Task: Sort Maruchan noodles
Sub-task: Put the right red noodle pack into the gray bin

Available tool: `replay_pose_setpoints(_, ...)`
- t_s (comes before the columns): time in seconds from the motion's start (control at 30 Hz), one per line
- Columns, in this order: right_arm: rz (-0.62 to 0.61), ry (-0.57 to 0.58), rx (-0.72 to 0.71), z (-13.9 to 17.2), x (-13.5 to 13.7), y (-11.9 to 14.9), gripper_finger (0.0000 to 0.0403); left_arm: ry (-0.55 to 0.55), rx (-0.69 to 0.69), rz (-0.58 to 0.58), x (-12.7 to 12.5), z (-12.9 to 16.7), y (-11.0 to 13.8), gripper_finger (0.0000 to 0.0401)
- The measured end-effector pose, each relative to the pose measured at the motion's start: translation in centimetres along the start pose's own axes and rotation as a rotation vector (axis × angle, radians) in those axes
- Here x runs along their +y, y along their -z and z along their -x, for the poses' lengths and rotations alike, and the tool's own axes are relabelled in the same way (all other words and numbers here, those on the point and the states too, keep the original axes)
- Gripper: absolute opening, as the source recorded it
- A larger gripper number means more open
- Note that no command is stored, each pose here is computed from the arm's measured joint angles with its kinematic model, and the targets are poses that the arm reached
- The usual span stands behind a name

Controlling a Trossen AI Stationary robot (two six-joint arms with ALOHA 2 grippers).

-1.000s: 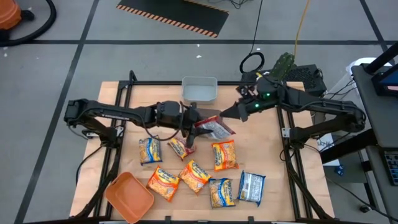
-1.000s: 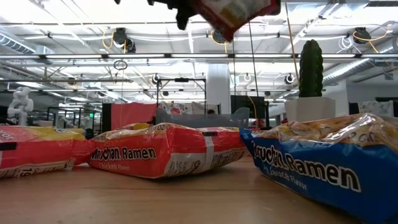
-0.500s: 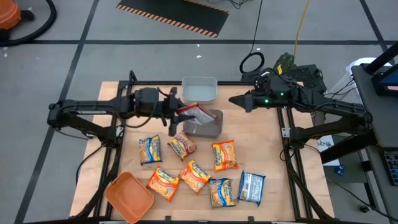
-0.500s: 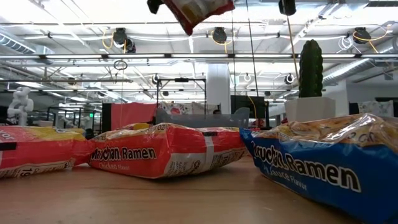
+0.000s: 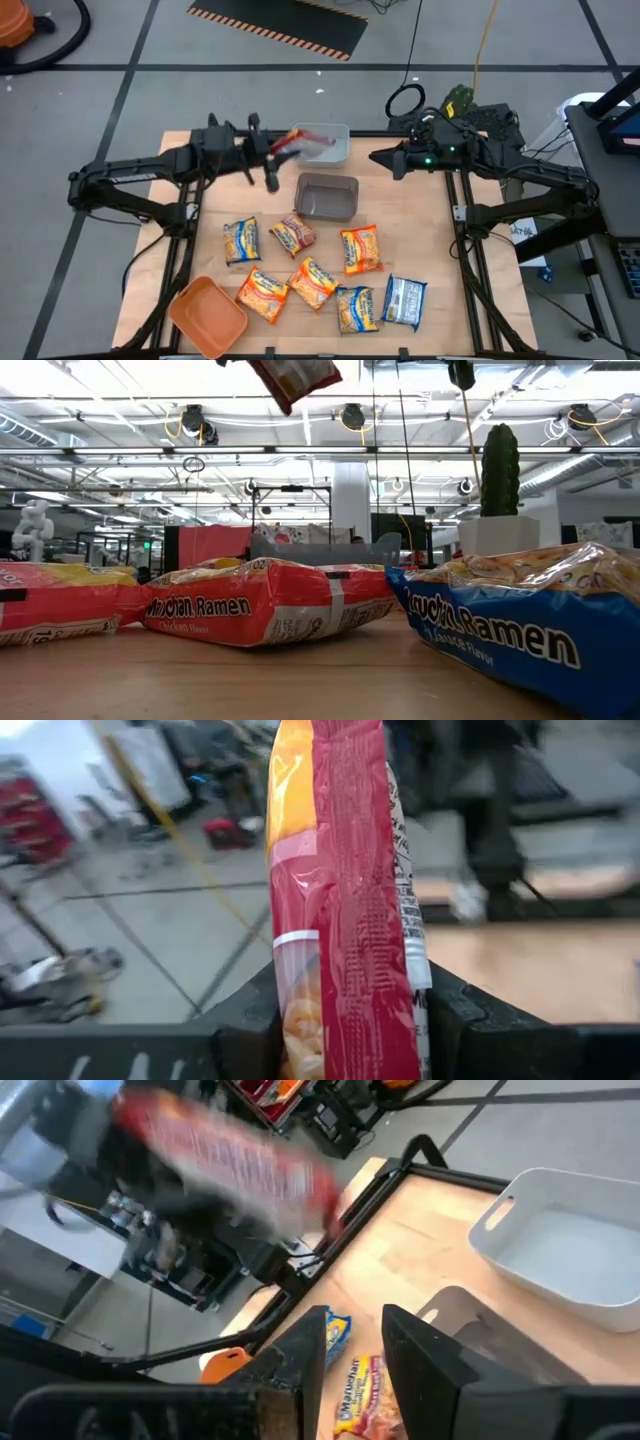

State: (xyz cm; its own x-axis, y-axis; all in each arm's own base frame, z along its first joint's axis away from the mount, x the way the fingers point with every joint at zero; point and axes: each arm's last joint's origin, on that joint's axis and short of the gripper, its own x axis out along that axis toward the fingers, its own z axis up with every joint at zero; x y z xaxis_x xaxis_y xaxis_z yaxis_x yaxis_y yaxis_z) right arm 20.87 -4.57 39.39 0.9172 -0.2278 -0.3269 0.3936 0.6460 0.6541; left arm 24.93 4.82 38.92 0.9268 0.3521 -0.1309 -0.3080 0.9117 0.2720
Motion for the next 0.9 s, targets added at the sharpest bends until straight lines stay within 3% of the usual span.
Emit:
replay_pose_setpoints(0.23,0.064,0.042,0.010,0.0,-0.7,-0.2,0.0098,-0.105,0.045,-0.013,1.7,-2.4,0.6,0.0131)
replay_pose_setpoints(0.5,0.094,0.080,0.106,0.1,-1.7,0.2,0.0098,-0.165,0.054,0.003,3.0,-6.3,-0.6,0.0131)
replay_pose_setpoints(0.73,0.153,0.134,0.192,0.3,-2.6,0.7,0.0098,-0.302,0.168,0.049,3.8,-9.7,1.2,0.0131)
replay_pose_setpoints(0.9,0.144,0.159,0.221,0.4,-3.0,0.8,0.0098,-0.380,0.247,0.146,4.5,-11.0,3.1,0.0131)
